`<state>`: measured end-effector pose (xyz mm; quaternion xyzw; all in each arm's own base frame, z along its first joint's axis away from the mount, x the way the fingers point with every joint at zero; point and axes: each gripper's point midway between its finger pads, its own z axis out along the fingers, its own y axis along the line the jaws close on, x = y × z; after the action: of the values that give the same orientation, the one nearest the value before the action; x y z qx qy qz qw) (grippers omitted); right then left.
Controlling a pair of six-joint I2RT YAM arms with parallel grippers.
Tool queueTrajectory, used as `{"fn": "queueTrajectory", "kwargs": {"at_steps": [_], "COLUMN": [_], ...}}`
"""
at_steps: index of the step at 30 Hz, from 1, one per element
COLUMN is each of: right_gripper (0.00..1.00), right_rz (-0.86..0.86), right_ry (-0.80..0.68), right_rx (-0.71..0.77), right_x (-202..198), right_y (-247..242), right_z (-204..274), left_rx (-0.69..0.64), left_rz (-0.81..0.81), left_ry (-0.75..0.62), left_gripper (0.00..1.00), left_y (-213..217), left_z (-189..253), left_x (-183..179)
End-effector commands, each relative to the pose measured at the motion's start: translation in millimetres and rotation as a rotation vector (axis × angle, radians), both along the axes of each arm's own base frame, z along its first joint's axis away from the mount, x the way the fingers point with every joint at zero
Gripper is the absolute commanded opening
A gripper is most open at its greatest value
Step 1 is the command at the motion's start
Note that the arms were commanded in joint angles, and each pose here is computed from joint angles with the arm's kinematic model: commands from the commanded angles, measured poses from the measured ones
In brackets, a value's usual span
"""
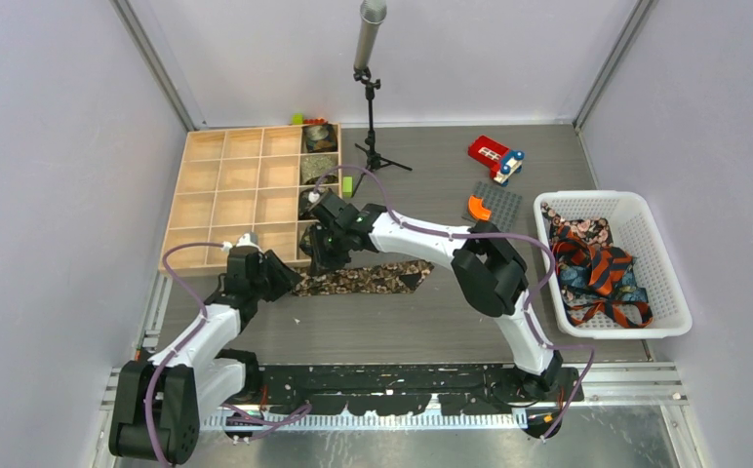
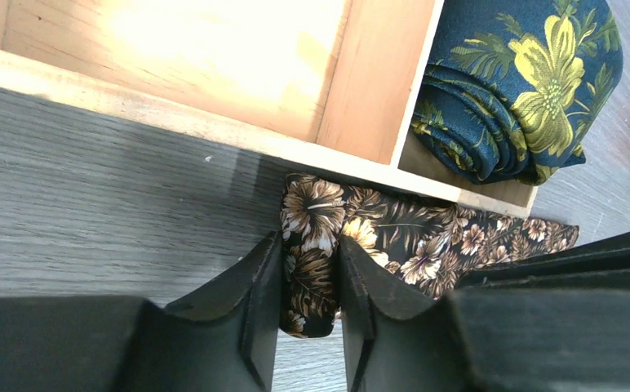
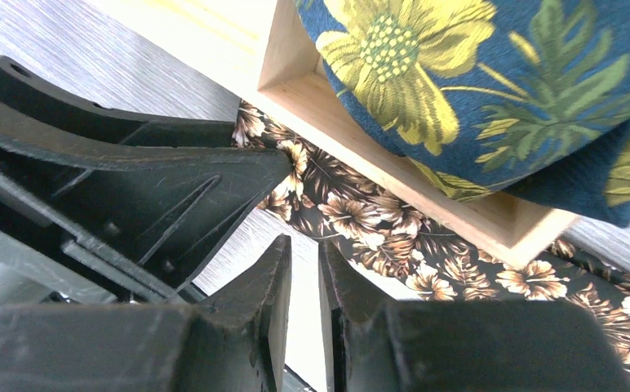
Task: Roll the ties
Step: Roll the tie at the center of the board.
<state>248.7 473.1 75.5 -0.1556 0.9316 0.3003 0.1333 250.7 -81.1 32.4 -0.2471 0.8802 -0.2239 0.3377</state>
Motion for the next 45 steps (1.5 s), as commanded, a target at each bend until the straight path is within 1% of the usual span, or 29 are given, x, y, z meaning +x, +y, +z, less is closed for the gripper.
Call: {"fn": "queueTrajectory", "kwargs": {"at_steps": [1, 3, 7, 14, 21, 30, 41, 45], "right_gripper": [0.24, 0.24, 0.24, 0.24, 0.24, 0.23, 0.23, 0.23], "right_rz": [-0.015, -0.019, -0.021, -0.018, -0.014, -0.005, -0.015, -0.021], "right_ry": [-0.051, -0.046, -0.021, -0.002, 0.010, 0.016, 0.016, 0.016], "right_rx": [0.077, 0.065, 0.061, 0.060, 0.051, 0.062, 0.099, 0.106], "right_x": [16.7, 18.5, 16.2, 9.5, 4.5, -2.4, -0.4, -0.5], "right_y": [0.6, 0.1, 2.0, 11.4, 18.4, 31.4, 40.7, 40.8], "right_z": [40.1, 33.4, 22.4, 8.1, -3.9, -6.9, -0.1, -0.4], "left_rx": [-0.004, 0.002, 0.022, 0.057, 0.084, 0.079, 0.093, 0.104], "left_rz": [0.004, -0.001, -0.015, -0.033, -0.055, -0.097, -0.172, -0.207], "left_ry": [-0.050, -0.049, -0.048, -0.065, -0.079, -0.095, -0.068, -0.047], "left_gripper": [0.28, 0.23, 0.16, 0.09, 0.07, 0.04, 0.01, 0.01], "left_y": [0.3, 0.6, 1.9, 5.2, 6.7, 1.6, -12.1, -20.9], "left_z": [6.7, 7.6, 13.8, 28.4, 43.7, 59.2, 72.1, 69.3], "left_x": [10.3, 10.8, 9.9, 7.6, 4.9, 5.3, 3.7, 2.1]}}
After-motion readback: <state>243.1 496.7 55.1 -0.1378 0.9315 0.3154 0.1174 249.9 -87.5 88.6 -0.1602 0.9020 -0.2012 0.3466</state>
